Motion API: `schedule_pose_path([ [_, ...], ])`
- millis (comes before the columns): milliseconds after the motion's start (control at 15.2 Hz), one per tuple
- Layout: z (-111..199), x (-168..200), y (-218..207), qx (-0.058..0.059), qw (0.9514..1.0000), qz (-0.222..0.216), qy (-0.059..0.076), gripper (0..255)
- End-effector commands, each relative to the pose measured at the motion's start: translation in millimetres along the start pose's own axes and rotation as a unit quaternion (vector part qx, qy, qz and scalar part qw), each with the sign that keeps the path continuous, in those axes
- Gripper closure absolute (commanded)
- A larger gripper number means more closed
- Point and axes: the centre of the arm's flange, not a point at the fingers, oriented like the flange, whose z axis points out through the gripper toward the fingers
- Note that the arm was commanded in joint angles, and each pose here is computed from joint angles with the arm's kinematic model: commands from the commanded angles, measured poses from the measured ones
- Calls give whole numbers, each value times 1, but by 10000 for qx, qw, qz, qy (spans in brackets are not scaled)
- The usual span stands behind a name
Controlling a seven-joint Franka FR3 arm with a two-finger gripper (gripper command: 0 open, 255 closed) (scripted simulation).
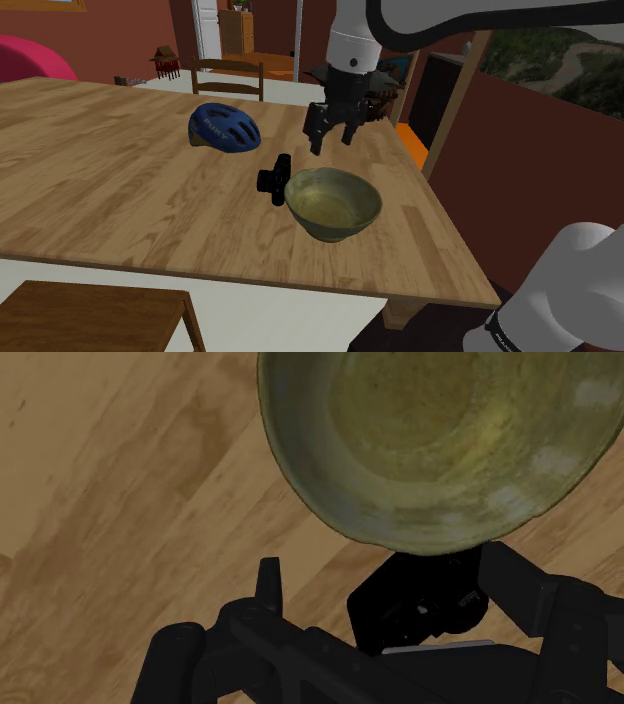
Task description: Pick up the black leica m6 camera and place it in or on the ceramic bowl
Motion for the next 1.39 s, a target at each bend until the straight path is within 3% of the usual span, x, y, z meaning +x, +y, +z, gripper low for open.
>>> schedule_pose_path([
  [0,12,11,-24,-35,10000,-33,-64,0],
  [396,45,47,-93,-151,9995,-141,-250,0],
  [924,86,46,-95,-156,9994,-145,-258,0],
  [1320,86,46,-95,-156,9994,-145,-258,0],
])
